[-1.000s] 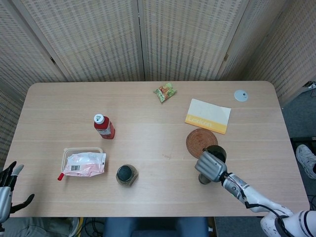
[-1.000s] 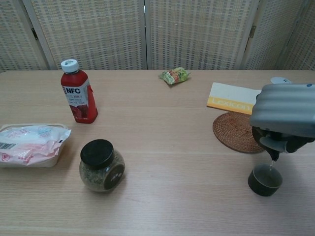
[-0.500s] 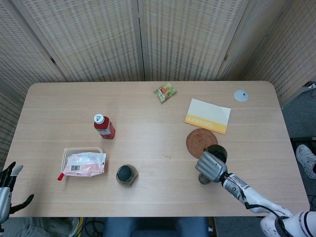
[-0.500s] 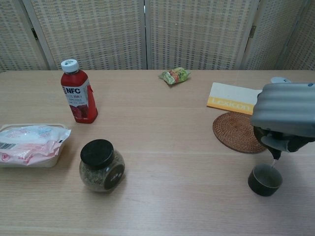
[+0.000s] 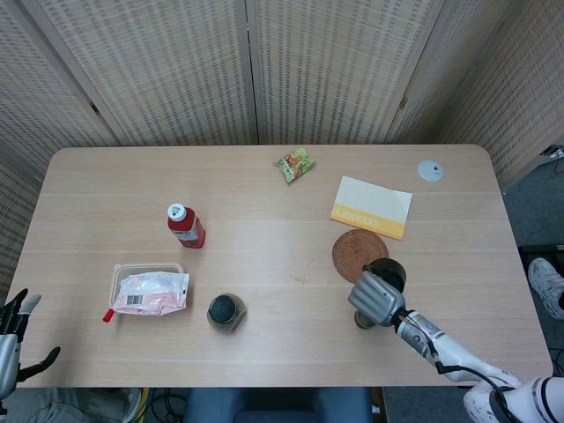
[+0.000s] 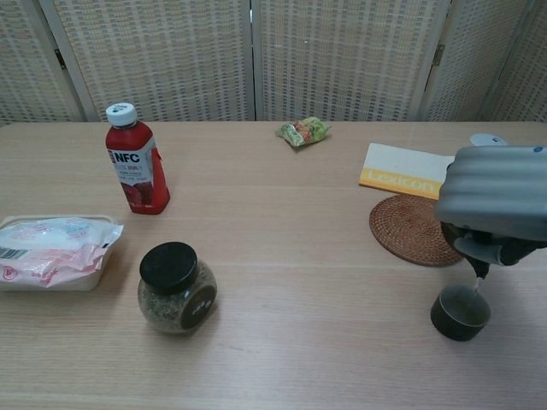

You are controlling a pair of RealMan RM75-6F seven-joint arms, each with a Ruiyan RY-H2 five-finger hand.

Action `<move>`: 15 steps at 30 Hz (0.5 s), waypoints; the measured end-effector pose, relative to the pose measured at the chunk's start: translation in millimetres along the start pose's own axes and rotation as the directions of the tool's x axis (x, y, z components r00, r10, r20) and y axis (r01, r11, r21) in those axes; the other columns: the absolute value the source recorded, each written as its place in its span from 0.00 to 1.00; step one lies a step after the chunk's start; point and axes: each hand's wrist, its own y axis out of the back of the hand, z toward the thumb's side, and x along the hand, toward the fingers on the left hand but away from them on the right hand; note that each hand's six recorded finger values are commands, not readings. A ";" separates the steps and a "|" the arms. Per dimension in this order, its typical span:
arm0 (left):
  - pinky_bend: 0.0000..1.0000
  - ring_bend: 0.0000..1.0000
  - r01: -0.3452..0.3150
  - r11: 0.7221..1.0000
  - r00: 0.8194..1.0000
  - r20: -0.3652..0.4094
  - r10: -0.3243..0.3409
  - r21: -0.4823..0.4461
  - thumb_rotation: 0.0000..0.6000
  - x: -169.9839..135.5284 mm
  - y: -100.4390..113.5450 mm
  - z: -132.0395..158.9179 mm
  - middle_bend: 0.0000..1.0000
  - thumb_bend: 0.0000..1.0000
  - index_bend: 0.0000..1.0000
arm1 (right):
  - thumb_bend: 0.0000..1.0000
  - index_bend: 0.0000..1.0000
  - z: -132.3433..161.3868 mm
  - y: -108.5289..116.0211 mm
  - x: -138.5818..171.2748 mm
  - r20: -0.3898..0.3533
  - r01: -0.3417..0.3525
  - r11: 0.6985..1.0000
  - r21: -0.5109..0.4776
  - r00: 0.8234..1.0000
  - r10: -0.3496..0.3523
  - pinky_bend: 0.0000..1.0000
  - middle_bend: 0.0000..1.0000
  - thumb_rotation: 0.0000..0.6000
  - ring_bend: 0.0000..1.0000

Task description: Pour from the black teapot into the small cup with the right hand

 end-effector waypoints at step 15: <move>0.07 0.07 0.002 1.000 1.000 -0.001 -0.002 0.000 1.00 -0.4 -0.4 -0.1 0.00 0.20 0.09 | 0.68 1.00 -0.2 -0.2 -1.0 0.007 0.001 0.999 -0.032 1.000 0.000 0.51 1.00 0.81 0.94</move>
